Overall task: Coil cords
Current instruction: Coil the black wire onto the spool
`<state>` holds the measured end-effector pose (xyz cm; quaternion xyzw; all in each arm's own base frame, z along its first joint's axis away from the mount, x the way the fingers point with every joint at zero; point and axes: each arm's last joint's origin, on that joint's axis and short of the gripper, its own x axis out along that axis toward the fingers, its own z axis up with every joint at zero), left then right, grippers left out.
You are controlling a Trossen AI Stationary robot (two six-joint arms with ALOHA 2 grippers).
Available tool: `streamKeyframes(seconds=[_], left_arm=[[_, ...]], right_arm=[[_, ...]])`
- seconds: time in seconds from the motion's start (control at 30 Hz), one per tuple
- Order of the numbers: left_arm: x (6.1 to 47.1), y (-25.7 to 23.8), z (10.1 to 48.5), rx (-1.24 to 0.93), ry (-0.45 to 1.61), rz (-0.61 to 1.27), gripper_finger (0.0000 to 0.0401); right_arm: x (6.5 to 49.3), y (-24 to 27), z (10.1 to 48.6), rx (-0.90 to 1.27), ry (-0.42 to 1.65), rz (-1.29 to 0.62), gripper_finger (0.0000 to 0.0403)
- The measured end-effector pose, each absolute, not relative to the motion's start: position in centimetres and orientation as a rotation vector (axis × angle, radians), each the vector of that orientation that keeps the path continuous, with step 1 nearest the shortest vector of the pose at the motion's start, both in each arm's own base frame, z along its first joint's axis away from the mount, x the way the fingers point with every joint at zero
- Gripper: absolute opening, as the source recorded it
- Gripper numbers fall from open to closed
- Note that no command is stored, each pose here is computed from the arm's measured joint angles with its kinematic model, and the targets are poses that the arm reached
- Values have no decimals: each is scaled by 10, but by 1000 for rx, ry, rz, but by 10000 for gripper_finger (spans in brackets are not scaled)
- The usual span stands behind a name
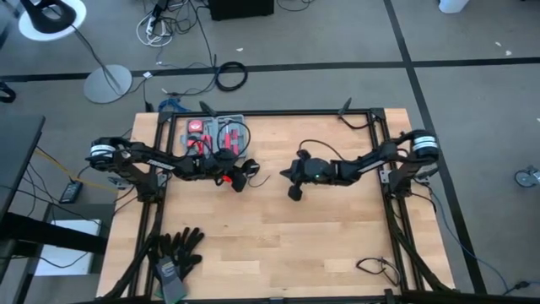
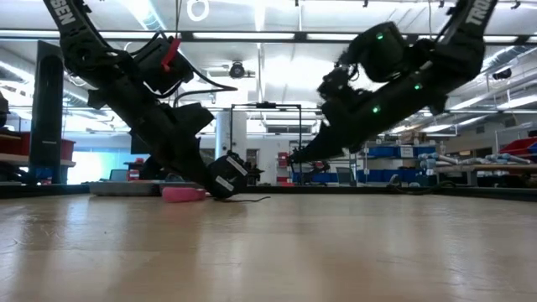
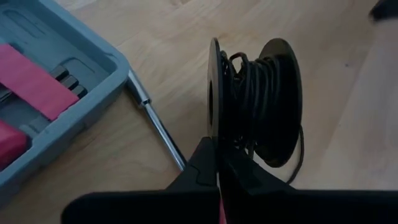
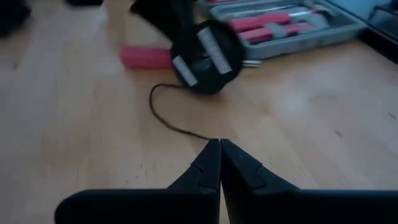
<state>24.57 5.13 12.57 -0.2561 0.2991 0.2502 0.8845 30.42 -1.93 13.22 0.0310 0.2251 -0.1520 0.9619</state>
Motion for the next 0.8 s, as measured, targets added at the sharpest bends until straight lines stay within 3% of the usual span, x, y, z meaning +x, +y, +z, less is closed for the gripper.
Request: streamKeyframes(seconds=[0.43, 0.8], left_arm=[[246, 51, 126, -536, 619, 520, 0], [247, 51, 127, -542, 620, 504, 0]], right_arm=[[365, -22, 115, -287, 741, -178, 64], [378, -39, 120, -433, 784, -70, 93]])
